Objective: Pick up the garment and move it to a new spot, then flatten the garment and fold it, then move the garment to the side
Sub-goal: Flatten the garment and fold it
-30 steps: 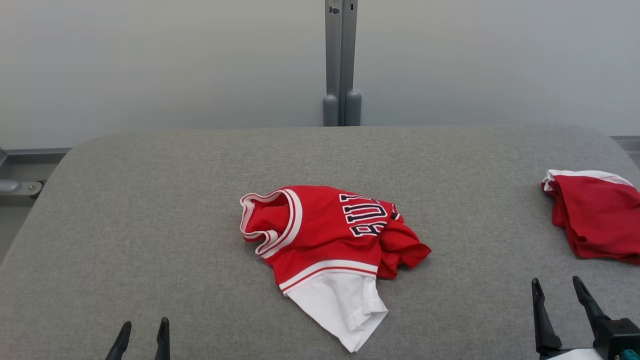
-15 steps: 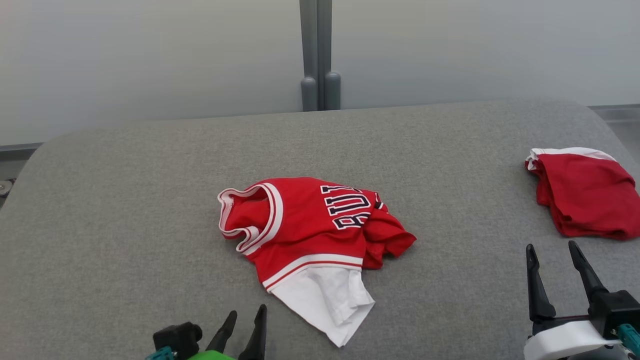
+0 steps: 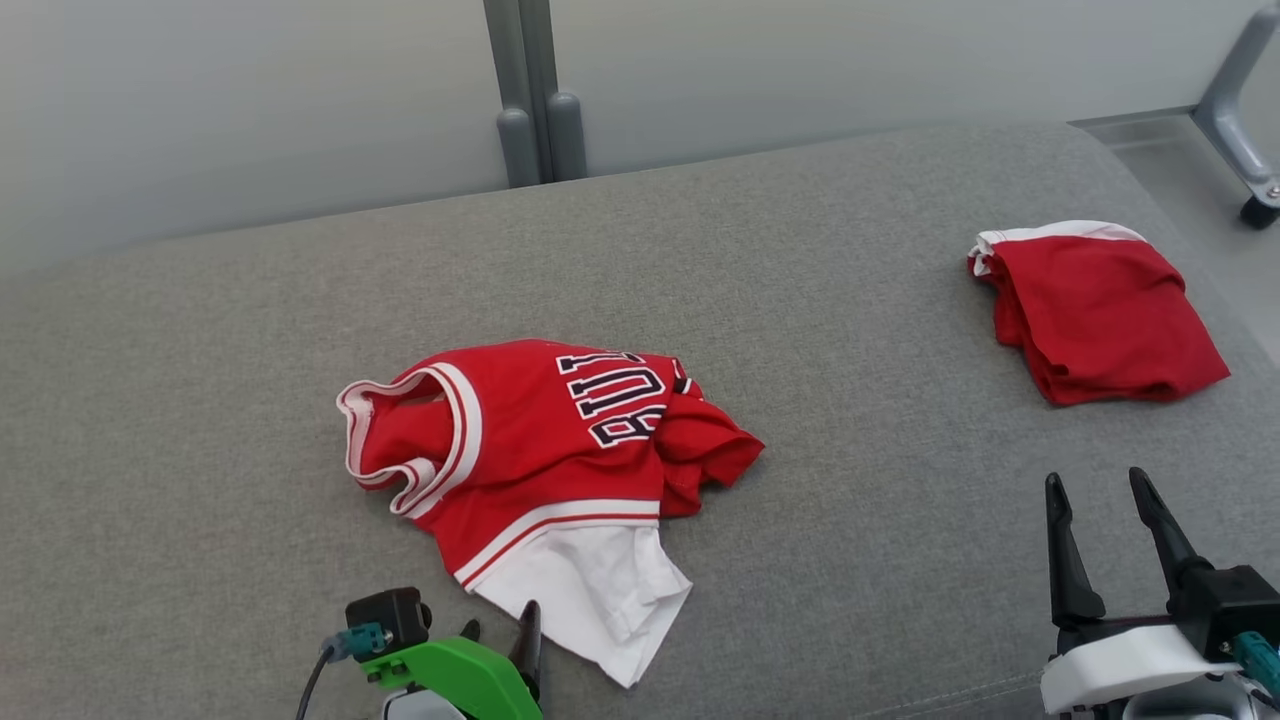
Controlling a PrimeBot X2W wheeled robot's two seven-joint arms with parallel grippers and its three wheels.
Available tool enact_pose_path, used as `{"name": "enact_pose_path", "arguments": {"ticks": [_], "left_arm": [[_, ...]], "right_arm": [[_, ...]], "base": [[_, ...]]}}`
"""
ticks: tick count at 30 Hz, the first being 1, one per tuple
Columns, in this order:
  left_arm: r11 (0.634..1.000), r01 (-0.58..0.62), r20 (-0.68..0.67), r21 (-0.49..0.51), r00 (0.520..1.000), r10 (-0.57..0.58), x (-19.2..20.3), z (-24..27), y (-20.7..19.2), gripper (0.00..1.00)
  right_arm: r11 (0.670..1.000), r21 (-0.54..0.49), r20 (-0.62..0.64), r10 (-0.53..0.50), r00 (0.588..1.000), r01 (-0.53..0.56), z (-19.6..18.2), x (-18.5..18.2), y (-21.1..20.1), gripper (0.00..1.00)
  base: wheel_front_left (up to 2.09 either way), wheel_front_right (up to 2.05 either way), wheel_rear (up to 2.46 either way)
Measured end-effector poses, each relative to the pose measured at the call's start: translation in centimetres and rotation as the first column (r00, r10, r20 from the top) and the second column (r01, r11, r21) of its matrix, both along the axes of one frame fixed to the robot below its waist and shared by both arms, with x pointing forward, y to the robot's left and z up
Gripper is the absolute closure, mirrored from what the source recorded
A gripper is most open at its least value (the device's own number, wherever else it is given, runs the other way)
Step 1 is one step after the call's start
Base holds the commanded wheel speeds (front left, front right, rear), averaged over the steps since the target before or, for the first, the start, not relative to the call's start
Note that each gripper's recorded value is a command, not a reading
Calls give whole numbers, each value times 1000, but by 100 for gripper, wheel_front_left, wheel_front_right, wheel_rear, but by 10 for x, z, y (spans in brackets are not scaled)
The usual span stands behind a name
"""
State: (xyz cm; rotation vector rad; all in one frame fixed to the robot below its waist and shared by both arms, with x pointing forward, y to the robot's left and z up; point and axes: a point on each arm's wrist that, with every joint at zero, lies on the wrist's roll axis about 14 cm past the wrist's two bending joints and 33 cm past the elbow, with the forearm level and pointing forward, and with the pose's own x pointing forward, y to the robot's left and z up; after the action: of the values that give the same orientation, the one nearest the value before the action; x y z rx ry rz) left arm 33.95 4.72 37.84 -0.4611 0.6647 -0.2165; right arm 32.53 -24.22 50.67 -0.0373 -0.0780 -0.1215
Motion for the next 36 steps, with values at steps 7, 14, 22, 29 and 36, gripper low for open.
{"name": "enact_pose_path", "arguments": {"ticks": [7, 14, 22, 29, 36], "left_arm": [[999, 38, -19, 1, 999, -38, 10, -8, -14, 0], [995, 105, -6, 1, 994, -105, 9, -9, -29, 100], [982, 166, 272, -92, 953, -136, 58, 85, -33, 100], [968, 237, 524, -80, 836, -161, 87, 216, -10, 100], [972, 237, 618, 2, 763, -188, 107, 292, 20, 100]], "right_arm": [[1000, 2, -11, -27, 1000, 27, -3, -2, -8, 0], [999, 1, -6, -43, 999, 43, -1, -4, -13, 0], [998, 16, -9, -62, 998, 62, -3, -8, -17, 0], [998, 33, -13, -55, 998, 56, -5, -9, -15, 0], [997, 41, 2, -64, 998, 64, -1, -10, -17, 0]], "base": [[0, 0, 0], [0, 0, 0], [0, 0, 0], [0, 0, 0], [0, 0, 0]]}}
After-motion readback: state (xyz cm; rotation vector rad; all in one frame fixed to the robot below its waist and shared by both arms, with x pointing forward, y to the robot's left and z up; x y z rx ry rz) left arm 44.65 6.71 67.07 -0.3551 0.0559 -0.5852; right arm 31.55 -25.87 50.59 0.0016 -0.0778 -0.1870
